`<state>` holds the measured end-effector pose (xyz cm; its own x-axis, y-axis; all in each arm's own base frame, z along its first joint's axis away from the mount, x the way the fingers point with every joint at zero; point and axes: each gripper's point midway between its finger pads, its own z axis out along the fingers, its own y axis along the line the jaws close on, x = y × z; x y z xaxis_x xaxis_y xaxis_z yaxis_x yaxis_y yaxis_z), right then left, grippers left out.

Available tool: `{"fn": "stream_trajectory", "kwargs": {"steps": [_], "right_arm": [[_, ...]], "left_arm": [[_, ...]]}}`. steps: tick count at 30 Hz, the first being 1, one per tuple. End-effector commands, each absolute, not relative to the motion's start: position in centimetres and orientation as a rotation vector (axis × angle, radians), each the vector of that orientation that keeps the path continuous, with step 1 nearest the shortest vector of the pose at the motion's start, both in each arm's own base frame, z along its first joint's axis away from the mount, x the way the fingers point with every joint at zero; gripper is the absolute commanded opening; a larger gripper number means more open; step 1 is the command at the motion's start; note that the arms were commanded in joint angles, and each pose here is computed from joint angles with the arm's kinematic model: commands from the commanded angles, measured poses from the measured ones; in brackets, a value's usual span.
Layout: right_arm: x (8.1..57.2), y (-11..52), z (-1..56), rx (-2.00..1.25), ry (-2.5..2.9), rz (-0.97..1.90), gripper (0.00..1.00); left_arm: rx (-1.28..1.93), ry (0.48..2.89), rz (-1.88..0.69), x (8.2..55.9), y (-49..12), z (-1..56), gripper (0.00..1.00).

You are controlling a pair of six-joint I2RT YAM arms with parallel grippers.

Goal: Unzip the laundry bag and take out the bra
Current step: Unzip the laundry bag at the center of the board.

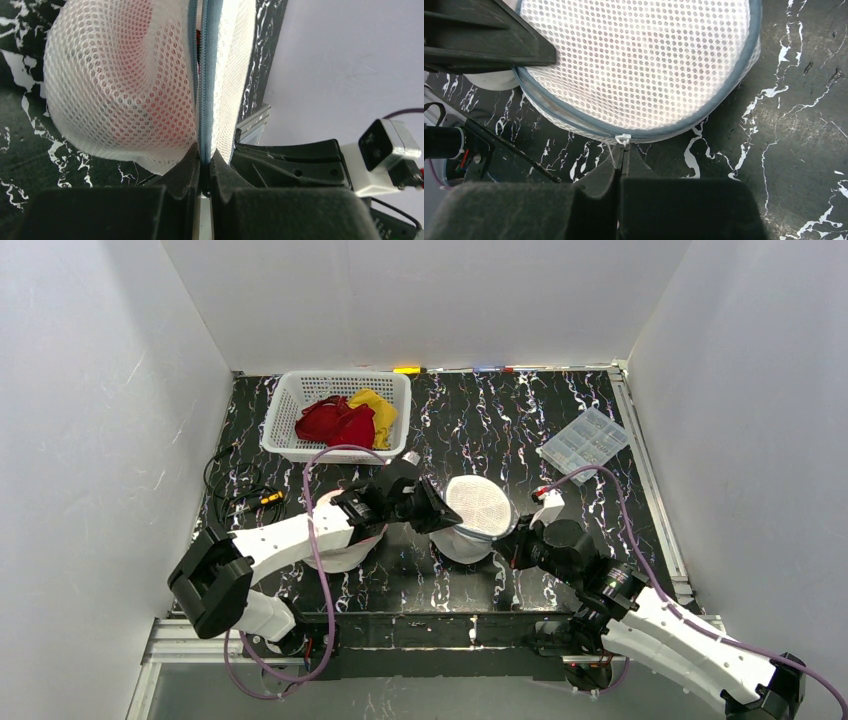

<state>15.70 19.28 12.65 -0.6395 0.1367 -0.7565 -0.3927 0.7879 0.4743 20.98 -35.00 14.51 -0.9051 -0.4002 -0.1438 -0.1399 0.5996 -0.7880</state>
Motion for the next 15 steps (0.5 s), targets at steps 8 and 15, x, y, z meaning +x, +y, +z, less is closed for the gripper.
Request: {"fn": "stream_trajectory", "kwargs": {"steps": [8, 15], "right_arm": [[15.3, 21.1, 20.7, -0.331, 1.923, 0.941, 0.01], [14.8, 22.7, 21.1, -0.367, 1.911, 1.03, 0.01]], "left_arm": [[0.45, 2.423, -1.54, 19.8, -35.5, 22.5, 0.0], [0.593, 2.472, -1.557, 19.5, -35.8, 20.4, 0.0]]}}
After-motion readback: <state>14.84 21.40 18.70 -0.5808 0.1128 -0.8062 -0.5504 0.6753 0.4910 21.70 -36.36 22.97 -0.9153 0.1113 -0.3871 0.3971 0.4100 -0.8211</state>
